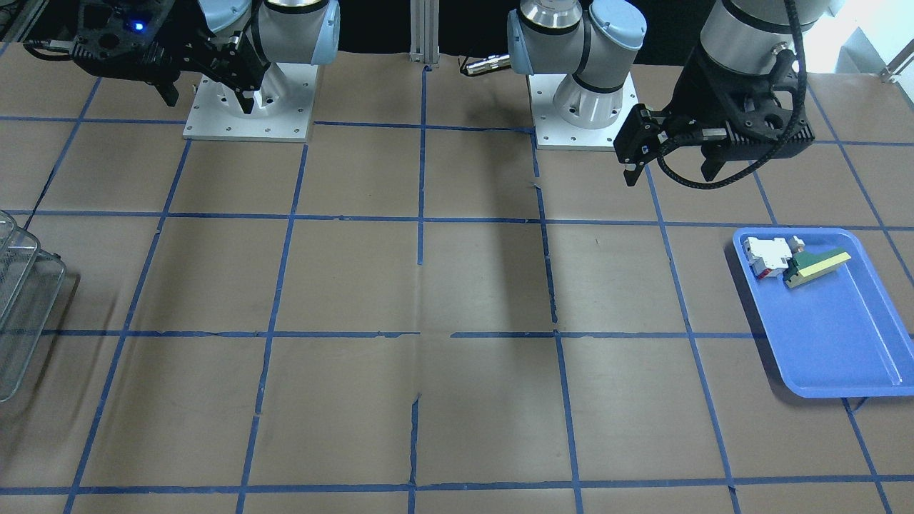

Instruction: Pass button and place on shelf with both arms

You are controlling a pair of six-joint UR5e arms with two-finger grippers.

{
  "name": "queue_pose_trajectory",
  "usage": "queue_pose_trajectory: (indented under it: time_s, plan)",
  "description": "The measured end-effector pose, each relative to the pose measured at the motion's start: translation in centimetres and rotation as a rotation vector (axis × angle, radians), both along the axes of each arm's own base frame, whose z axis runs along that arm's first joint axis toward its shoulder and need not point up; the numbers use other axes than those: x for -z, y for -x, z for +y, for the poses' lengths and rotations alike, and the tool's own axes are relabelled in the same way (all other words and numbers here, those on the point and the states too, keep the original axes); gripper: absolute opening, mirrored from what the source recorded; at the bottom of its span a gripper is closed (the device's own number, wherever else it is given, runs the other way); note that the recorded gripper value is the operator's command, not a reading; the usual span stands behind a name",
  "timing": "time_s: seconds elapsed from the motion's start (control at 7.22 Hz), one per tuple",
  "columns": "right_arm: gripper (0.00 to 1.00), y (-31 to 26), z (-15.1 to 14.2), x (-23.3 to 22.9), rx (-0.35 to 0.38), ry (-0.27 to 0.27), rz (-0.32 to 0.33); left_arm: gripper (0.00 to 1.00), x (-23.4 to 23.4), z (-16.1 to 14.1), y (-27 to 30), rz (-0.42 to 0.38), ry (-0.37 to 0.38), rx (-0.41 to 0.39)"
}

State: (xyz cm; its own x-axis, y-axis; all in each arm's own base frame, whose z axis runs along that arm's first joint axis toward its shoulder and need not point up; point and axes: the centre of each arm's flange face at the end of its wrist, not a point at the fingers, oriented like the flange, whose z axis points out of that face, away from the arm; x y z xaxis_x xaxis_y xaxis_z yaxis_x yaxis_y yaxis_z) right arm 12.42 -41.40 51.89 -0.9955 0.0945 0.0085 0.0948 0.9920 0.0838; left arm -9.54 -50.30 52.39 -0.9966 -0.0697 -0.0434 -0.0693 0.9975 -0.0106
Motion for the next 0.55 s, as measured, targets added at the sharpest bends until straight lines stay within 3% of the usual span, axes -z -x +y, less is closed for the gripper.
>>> queue_pose_trajectory:
  time_s: [0.55]
  plan:
    - [1.00, -0.02, 0.15, -0.11, 0.000, 0.002, -0.001, 1.00, -0.02, 0.00, -0.01, -0.001, 0.000, 0.000]
